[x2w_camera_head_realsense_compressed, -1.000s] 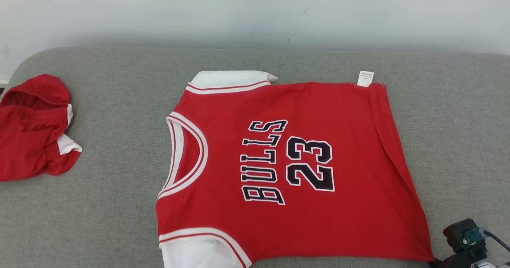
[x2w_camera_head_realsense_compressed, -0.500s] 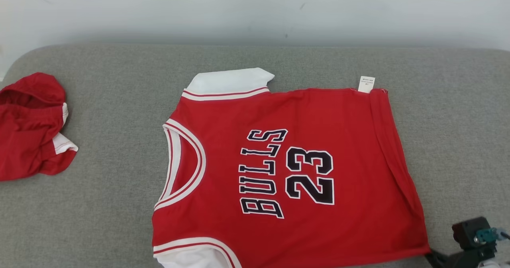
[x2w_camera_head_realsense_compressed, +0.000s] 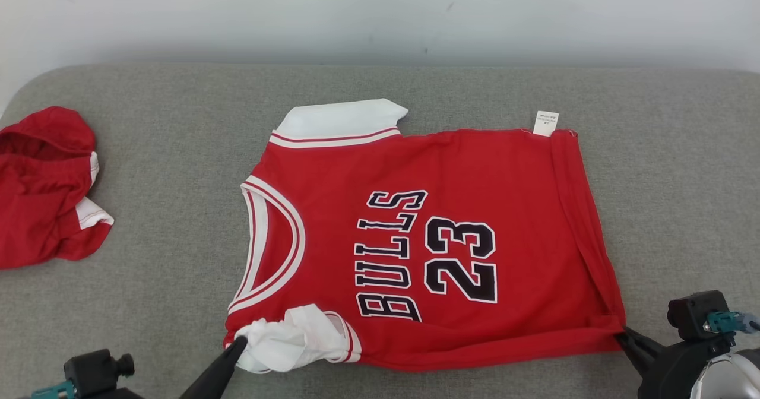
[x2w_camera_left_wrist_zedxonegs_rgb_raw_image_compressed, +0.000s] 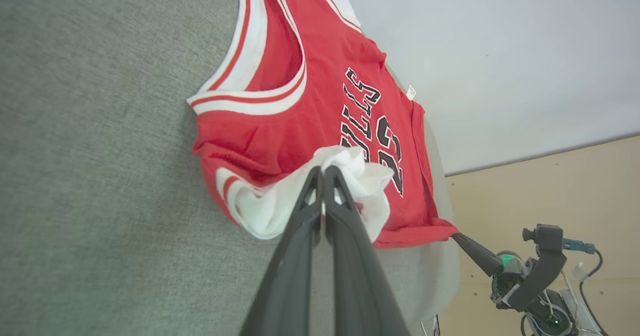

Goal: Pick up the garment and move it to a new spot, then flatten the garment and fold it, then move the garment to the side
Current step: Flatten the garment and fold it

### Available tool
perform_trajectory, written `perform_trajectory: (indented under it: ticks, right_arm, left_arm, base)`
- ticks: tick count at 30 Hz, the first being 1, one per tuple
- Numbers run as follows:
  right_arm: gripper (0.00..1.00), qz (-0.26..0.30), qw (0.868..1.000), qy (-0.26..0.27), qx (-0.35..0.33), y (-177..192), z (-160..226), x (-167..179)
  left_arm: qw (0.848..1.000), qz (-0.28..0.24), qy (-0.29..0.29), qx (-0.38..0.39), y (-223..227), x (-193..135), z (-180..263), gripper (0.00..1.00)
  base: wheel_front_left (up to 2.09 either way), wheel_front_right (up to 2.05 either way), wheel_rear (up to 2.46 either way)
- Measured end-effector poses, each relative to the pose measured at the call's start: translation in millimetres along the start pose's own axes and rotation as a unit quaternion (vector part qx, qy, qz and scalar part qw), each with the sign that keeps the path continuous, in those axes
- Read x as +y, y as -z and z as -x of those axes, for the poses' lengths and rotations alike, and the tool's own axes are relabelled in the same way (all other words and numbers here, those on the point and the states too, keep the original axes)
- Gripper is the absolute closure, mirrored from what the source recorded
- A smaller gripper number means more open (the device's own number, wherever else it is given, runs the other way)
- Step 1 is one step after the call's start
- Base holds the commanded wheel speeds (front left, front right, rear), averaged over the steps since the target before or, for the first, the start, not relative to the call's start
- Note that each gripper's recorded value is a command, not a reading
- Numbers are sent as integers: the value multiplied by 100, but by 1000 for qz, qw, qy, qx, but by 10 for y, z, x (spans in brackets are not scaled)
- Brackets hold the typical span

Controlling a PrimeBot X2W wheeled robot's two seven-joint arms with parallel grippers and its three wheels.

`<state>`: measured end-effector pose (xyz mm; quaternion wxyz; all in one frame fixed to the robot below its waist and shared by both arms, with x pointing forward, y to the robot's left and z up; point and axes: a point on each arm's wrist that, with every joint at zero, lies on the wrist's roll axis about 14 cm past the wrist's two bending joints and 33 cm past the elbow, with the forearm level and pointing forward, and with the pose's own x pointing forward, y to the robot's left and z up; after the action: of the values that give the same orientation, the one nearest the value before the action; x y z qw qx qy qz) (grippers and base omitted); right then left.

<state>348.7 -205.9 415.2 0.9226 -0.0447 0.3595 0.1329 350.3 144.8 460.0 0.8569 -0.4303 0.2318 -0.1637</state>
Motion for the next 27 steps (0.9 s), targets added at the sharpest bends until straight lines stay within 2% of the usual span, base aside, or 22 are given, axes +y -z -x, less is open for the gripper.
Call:
perform_trajectory:
  ticks: [6,15,22,27]
  right_arm:
    - [100,-8,1000,0,14,91,51,-60]
    - [100,-7,1000,1,-13,-17,58,-100]
    - [100,-4,998,-5,-57,-233,-8,-59]
    - [100,8,996,3,-90,-407,-62,-92]
  left_arm:
    - [999,18,11,48,279,-182,215,100]
    - [996,49,59,40,247,-676,443,100]
    - [997,49,63,-11,27,-763,267,100]
    - [998,28,43,-39,-139,-682,0,100]
  base:
    - [0,0,0]
    - [0,0,0]
    - [0,0,0]
    - [0,0,0]
